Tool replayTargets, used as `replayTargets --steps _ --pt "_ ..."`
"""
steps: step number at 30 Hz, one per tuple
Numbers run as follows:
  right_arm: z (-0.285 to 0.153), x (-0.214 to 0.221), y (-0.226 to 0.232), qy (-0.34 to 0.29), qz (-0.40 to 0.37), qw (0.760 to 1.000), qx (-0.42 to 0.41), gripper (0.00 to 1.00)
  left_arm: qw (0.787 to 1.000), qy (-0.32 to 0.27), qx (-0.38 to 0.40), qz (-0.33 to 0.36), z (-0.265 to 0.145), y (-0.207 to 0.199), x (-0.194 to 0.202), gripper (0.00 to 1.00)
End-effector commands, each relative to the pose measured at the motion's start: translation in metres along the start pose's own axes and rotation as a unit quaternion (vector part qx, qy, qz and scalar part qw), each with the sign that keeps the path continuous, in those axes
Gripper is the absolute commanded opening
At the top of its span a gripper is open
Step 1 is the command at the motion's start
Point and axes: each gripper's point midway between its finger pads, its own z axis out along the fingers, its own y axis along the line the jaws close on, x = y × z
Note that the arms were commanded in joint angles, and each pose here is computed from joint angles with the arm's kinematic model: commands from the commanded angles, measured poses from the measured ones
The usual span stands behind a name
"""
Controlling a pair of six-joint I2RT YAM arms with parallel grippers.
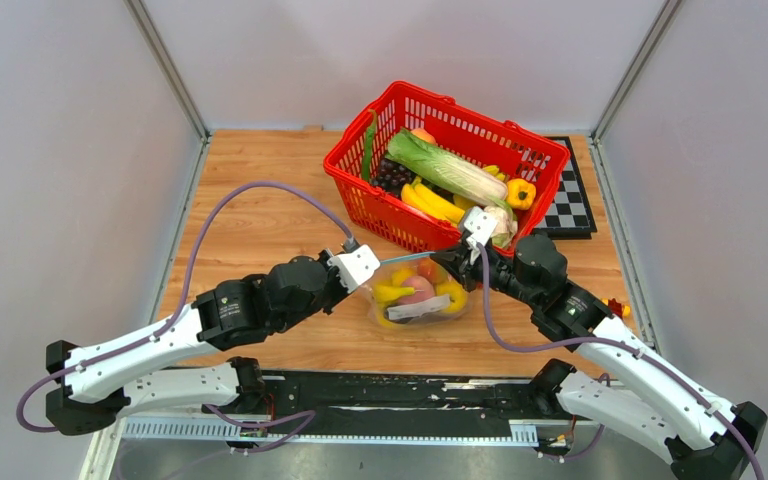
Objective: Place the food in the zip-top bag and seal the zipper
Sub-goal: Zip the zipper food storage bag at the center of the board, then place the zipper food storage bag at the center of the board.
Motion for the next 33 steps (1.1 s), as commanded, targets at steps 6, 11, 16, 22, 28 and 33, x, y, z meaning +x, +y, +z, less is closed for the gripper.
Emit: replayTargets --steps 6,11,16,22,28,33 --pt "0.003 -0.017 0.021 -0.027 -0.027 0.996 -0.079 0.0 0.999 -0.035 0.023 -0.018 -0.008 -0.004 -0.015 0.0" --pt "0.005 -0.01 0.04 -0.011 -0.036 0.989 -0.141 0.0 0.994 -0.086 0.066 -0.026 -0.011 -0.018 -0.031 0.0" --pt "0.002 -0.001 0.044 0.004 -0.042 0.987 -0.154 0.0 0.992 -0.106 0.057 -0.035 -0.015 -0.014 -0.032 0.5" --pt "0.004 -0.002 0.042 -0.001 -0.039 0.988 -0.146 0.0 0.991 -0.114 0.065 -0.03 -0.016 -0.016 -0.04 0.84" --pt "0.007 -0.005 0.04 -0.002 -0.034 0.989 -0.142 0.0 0.986 -0.103 0.127 -0.009 -0.006 -0.042 -0.042 0.9" --pt "0.006 -0.007 0.044 -0.009 -0.034 0.987 -0.154 0.0 0.989 -0.069 0.133 0.005 0.014 -0.052 -0.032 0.84"
